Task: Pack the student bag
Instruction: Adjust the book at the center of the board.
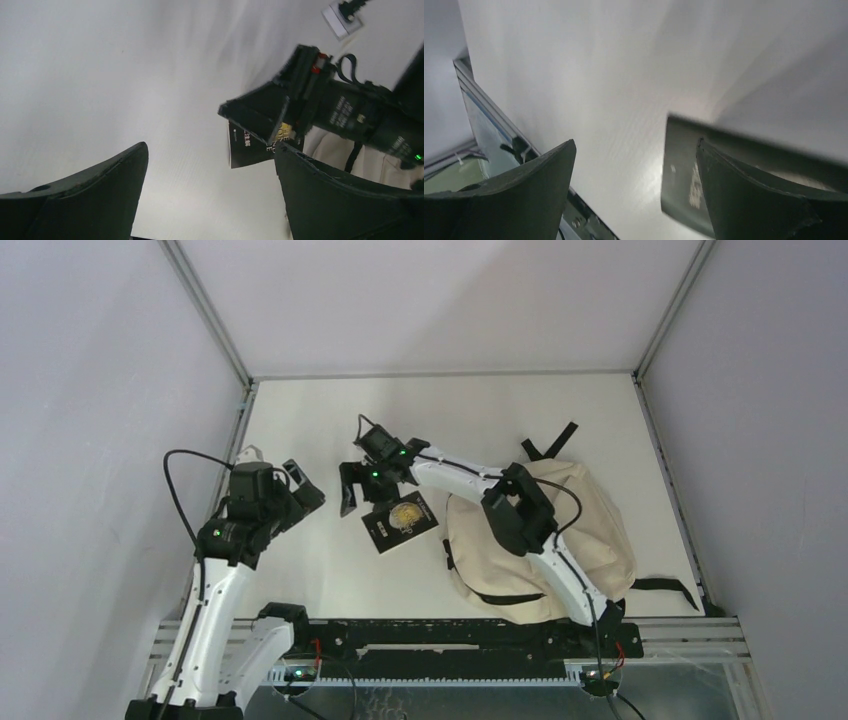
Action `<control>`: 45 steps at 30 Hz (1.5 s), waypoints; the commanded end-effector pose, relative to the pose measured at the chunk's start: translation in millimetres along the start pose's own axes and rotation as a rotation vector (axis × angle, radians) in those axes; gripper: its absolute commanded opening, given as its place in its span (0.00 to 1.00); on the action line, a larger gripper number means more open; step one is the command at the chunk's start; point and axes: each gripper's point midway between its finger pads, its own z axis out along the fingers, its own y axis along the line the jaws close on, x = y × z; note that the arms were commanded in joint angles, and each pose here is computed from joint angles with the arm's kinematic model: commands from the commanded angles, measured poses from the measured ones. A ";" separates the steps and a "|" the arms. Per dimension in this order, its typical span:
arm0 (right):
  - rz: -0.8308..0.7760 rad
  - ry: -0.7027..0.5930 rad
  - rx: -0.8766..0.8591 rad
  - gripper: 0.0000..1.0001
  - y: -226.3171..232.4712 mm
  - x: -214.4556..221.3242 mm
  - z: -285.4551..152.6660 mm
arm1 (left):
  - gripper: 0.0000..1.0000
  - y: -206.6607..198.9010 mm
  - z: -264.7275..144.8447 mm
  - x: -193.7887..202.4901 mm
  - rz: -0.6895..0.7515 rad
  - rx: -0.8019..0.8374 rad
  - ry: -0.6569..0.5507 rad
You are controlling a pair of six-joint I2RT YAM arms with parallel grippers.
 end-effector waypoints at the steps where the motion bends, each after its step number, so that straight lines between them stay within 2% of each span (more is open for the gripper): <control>1: -0.050 -0.200 -0.052 0.98 17.4 -35.7 -91.0 | 1.00 -6.3 9.5 8.8 0.012 0.050 0.034; 5: 0.011 -0.285 0.107 0.97 -25.8 -18.3 -120.7 | 0.99 -26.6 20.7 23.6 0.052 0.176 0.103; 9: 0.055 -0.270 0.269 0.97 -57.1 22.6 -126.6 | 0.98 -45.1 48.0 24.7 0.059 0.228 0.150; 14: 0.091 -0.208 0.329 0.97 -62.2 78.6 -110.1 | 0.97 -64.6 90.0 16.7 0.030 0.193 0.237; 16: 0.100 -0.172 0.301 0.97 -57.8 96.8 -95.7 | 0.96 -66.1 109.8 16.5 -0.013 0.150 0.266; 21: 0.128 -0.102 0.259 0.98 -49.4 119.0 -63.8 | 0.94 -77.1 137.2 26.0 -0.034 0.147 0.356; 27: 0.209 -0.106 0.280 0.98 -69.2 113.4 -39.8 | 0.93 -85.7 167.4 37.5 -0.077 0.160 0.415; 31: 0.265 -0.140 0.335 0.99 -93.1 100.5 -40.9 | 0.93 -103.4 184.4 45.9 -0.075 0.202 0.468; 35: 0.229 -0.201 0.321 0.99 -103.3 73.9 -43.4 | 0.93 -104.4 195.0 65.9 -0.096 0.208 0.538; 41: 0.144 -0.207 0.212 0.98 -101.9 42.6 -41.9 | 0.93 -102.9 180.8 87.3 -0.123 0.253 0.571; 45: 0.151 -0.218 0.188 0.97 -104.9 32.1 -49.1 | 0.93 -89.3 163.7 109.9 -0.148 0.258 0.615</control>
